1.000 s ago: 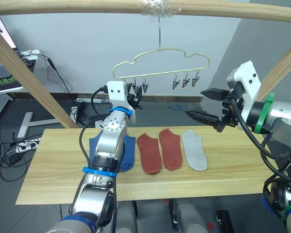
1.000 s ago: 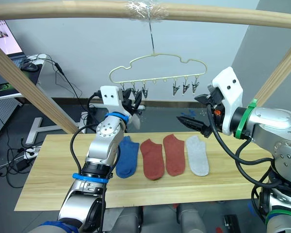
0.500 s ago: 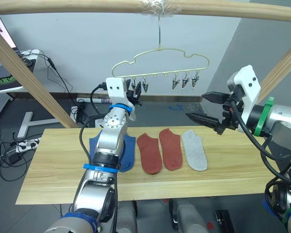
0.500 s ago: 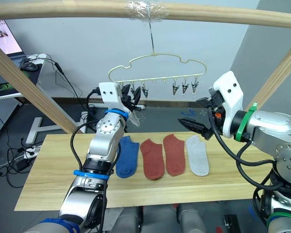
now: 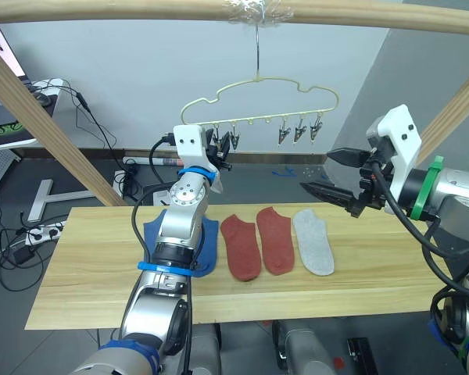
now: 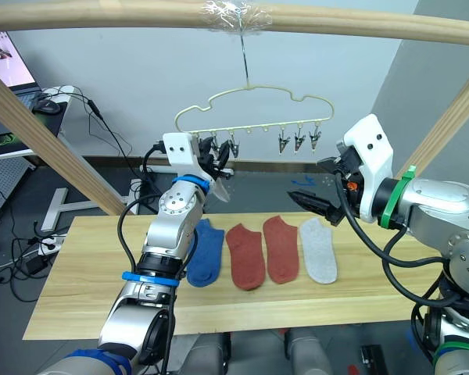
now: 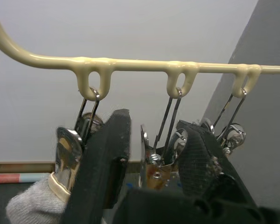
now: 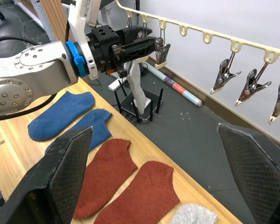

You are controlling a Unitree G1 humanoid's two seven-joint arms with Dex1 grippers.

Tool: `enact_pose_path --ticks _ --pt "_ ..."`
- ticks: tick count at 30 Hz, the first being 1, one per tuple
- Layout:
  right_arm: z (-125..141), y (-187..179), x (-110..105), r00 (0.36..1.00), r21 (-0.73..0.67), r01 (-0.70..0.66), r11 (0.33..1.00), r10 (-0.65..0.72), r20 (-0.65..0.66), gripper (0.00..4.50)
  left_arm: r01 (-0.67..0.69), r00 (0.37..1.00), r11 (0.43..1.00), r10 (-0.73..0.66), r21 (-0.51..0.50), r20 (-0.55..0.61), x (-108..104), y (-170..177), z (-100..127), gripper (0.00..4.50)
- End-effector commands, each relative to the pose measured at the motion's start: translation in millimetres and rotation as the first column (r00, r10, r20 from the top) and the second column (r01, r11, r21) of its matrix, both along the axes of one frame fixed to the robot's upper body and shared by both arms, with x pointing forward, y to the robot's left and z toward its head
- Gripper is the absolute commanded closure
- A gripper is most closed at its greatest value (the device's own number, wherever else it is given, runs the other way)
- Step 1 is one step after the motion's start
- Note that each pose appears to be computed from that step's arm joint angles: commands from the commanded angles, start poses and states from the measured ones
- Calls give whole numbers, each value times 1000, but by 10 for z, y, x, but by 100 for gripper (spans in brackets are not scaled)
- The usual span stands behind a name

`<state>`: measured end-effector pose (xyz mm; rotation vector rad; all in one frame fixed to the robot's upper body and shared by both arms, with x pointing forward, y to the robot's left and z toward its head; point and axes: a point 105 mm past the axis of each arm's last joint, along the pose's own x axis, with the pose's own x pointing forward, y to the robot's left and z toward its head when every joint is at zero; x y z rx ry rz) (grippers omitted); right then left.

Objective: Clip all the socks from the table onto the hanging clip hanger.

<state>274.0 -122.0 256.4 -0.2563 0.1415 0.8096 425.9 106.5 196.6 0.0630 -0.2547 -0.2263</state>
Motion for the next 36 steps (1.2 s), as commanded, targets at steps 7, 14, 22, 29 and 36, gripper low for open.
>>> enact_pose_path --ticks 7,14,22,29,36 --pt "57 -33 -35 999 5 12 1000 -12 37 0 26 997 1000 -25 -14 79 -26 -74 220 427" --pt "-362 -43 36 996 -149 32 988 -44 -78 0 65 997 997 -64 -29 45 -50 -120 214 427" --pt "-1184 -108 282 957 -357 23 934 -125 -264 0 112 993 989 -116 -101 -38 -45 -166 211 427" --pt "-1652 -265 660 922 -492 53 869 -232 -311 0 190 976 962 -208 -195 -72 -74 -314 231 427" --pt "-1923 -458 936 892 -551 73 831 -302 -338 0 196 975 958 -213 -209 -62 -94 -361 287 427"
